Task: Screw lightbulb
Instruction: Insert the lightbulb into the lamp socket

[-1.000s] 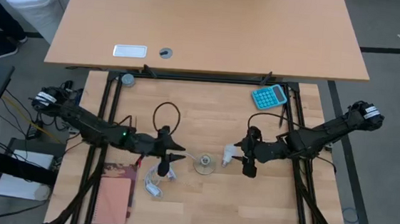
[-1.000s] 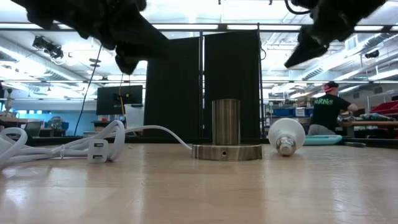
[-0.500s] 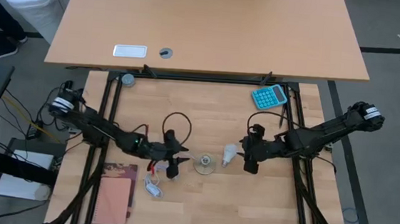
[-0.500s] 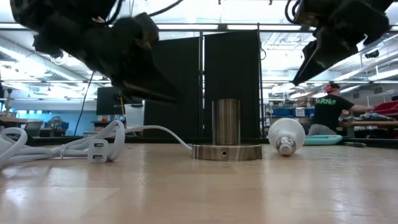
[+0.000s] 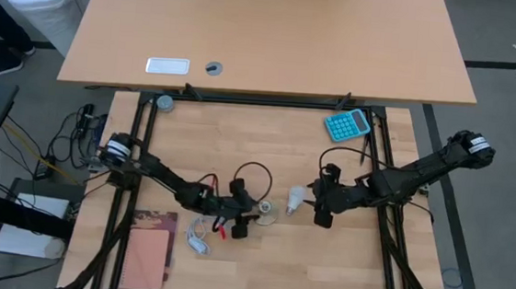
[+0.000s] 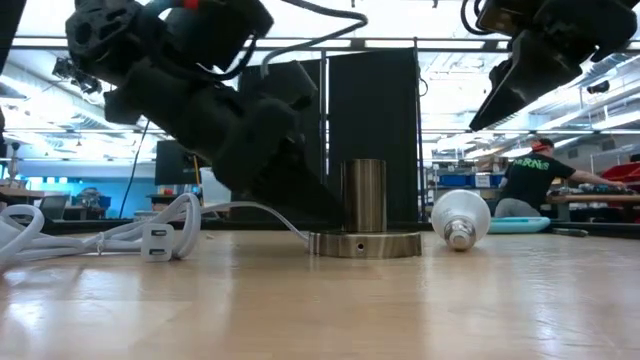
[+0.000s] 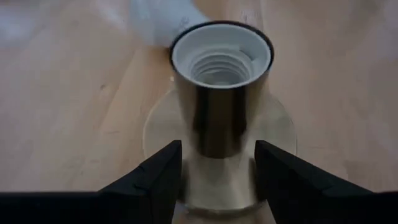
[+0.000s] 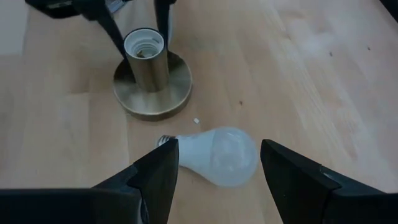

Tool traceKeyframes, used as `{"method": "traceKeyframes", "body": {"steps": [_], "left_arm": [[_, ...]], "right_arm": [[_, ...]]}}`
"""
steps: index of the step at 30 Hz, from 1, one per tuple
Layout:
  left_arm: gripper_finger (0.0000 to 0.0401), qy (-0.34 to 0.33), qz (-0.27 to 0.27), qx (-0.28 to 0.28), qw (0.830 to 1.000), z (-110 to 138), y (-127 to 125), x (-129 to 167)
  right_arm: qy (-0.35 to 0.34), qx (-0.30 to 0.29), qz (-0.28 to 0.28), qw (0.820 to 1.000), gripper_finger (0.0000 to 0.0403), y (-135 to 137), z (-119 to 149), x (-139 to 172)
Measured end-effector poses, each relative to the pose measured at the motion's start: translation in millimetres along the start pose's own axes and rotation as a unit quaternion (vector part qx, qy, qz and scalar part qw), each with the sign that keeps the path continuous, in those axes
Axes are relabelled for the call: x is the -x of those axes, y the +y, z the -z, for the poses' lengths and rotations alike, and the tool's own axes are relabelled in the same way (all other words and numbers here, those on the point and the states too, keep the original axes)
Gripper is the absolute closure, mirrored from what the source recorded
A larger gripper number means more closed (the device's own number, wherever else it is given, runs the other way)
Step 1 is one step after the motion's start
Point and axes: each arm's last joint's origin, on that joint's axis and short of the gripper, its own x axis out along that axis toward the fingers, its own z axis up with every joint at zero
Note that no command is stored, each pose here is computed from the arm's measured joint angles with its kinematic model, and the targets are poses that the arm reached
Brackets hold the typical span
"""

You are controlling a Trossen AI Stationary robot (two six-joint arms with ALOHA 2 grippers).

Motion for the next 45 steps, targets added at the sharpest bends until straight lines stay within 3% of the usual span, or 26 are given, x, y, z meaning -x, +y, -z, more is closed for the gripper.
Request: {"method": "traceKeyframes", "body": {"steps": [10,22,38,45], "left_arm": [[0.0192,-0.018,-0.012,-0.007,1.0,-8,-2,-3],[0.0192,0.03,-0.049,-0.015,0.998,-2,16,-7],[0.0193,0.055,-0.07,-0.023,0.996,-2,35,-11],[0.0193,0.058,-0.051,-0.02,0.997,-3,34,-9]], "right_arm": [[-0.005,-0.005,-0.005,1.0,0.0174,3,0,1],[-0.007,0.0,-0.004,1.0,0.0174,3,0,1],[0.004,0.047,-0.026,0.999,0.0174,-14,-8,-7],[-0.01,0.106,-0.074,0.992,0.0172,-15,-13,-7]]}}
